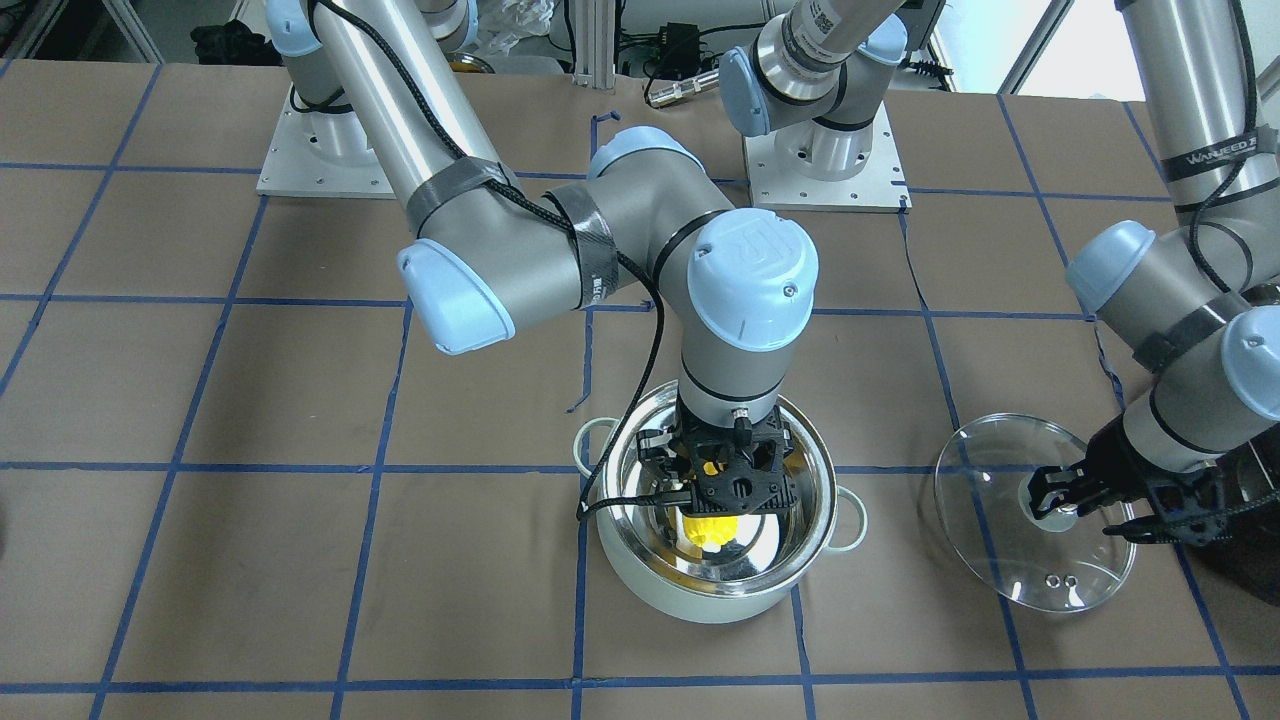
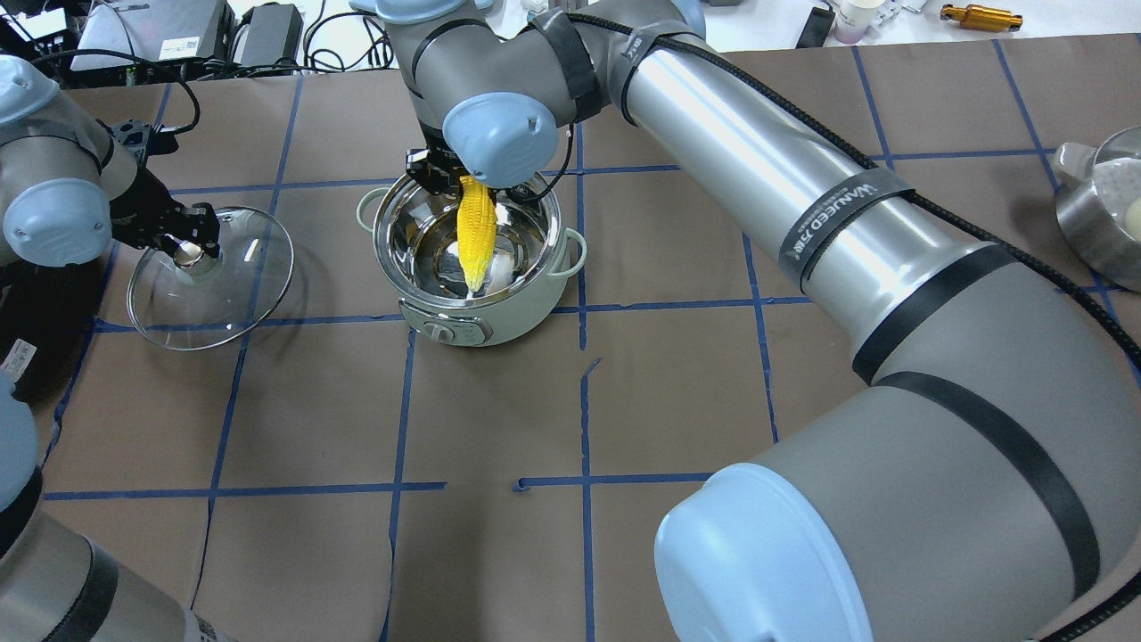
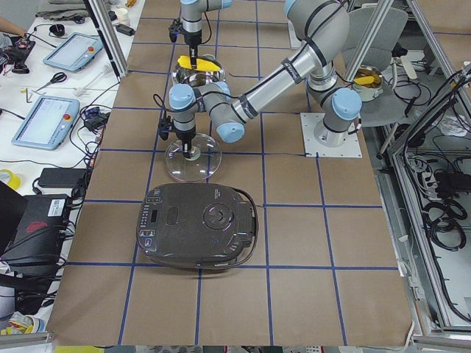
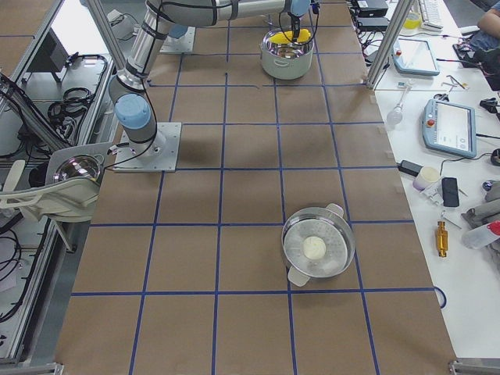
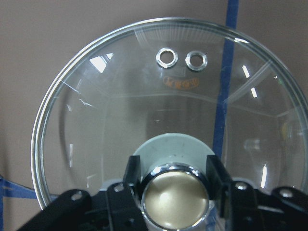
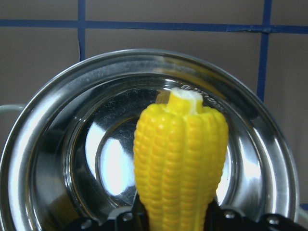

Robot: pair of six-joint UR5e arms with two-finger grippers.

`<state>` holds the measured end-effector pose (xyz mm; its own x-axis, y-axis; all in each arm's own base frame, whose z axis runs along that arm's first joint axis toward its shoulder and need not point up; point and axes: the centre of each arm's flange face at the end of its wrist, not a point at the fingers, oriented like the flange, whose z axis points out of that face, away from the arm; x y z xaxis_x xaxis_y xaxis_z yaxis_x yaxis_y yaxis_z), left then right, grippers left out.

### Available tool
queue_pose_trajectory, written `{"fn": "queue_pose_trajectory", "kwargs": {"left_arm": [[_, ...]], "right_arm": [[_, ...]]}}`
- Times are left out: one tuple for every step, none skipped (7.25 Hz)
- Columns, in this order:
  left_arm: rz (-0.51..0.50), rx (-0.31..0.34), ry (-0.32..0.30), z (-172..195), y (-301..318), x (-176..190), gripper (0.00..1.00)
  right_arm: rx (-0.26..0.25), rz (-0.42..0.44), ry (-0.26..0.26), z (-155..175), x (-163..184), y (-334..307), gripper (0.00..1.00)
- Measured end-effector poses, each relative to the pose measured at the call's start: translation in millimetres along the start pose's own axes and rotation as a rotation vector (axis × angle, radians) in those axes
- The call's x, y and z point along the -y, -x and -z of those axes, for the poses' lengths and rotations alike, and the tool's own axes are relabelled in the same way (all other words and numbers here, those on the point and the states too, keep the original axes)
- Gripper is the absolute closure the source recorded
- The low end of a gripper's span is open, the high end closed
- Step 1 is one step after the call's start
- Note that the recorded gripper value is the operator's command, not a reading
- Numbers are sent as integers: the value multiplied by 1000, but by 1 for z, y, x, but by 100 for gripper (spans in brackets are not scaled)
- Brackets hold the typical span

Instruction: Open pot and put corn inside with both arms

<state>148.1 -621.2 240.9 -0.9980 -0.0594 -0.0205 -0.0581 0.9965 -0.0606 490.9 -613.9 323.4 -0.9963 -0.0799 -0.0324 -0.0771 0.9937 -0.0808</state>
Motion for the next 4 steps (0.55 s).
{"fn": "queue_pose_trajectory", "kwargs": {"left_arm": [[-15, -3, 1, -1, -1, 1, 100], [-51, -6, 2, -3, -2, 1, 100], [-89, -14, 1, -5, -2, 2, 100], [-105, -26, -1, -7, -3, 2, 100]], "right_arm": [[-2, 15, 6, -12, 0, 4, 84], [-3, 37, 13, -25, 2, 7, 74], [0, 72, 12, -35, 3, 8, 56], [3, 93, 12, -38, 4, 9, 5]]}}
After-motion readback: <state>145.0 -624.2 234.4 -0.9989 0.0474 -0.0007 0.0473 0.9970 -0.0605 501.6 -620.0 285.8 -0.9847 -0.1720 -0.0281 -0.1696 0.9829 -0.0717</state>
